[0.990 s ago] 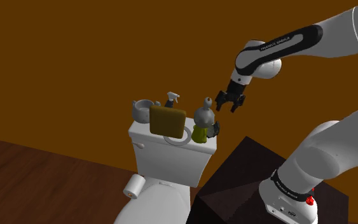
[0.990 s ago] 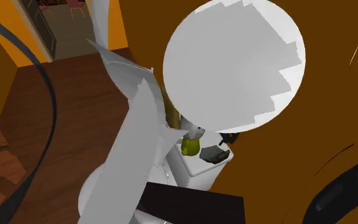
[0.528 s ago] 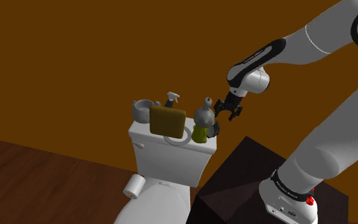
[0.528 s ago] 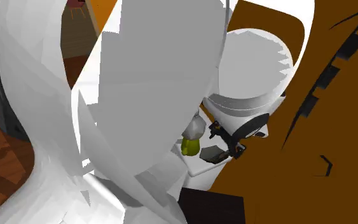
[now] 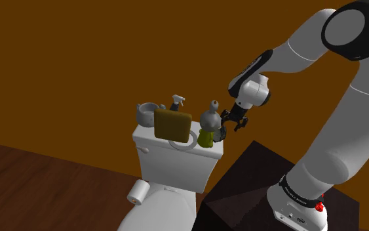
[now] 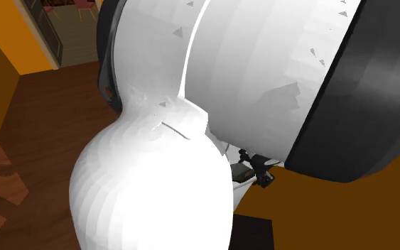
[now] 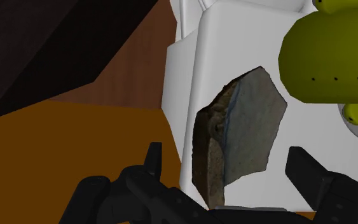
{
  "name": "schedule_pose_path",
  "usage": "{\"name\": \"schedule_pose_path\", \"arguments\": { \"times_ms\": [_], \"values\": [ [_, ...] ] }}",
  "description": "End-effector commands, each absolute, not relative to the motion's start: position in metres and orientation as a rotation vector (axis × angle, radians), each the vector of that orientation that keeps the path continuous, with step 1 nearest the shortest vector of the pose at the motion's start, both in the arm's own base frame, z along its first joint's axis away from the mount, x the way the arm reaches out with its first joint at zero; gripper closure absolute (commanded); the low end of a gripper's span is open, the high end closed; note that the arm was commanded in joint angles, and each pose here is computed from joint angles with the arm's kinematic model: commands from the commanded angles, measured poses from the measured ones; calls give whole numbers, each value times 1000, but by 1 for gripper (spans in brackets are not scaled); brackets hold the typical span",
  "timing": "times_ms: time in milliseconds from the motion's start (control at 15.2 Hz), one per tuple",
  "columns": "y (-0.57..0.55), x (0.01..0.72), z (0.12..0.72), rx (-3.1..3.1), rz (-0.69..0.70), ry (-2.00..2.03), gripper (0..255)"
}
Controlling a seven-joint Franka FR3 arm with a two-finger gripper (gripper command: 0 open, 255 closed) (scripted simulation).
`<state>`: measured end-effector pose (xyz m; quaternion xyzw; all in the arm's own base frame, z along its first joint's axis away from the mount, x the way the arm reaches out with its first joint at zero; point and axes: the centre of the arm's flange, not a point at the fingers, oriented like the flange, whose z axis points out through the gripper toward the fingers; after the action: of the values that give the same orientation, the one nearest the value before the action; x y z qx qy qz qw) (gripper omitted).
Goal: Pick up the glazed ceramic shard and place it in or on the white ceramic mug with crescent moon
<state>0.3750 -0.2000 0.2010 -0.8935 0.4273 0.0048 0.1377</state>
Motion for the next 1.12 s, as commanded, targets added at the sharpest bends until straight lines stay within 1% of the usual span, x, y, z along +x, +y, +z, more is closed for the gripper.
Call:
{"name": "schedule_pose_path", "arguments": {
  "times_ms": [0,132,660,726,1056],
  "values": [
    [-198,375,191,-2584,13,1239,0],
    [-195,377,177,-2584,13,1239,0],
    [-195,377,178,-2584,13,1238,0],
    [-195,377,178,-2584,13,1238,255],
    [-195,377,177,-2584,13,1238,255]
  ]
}}
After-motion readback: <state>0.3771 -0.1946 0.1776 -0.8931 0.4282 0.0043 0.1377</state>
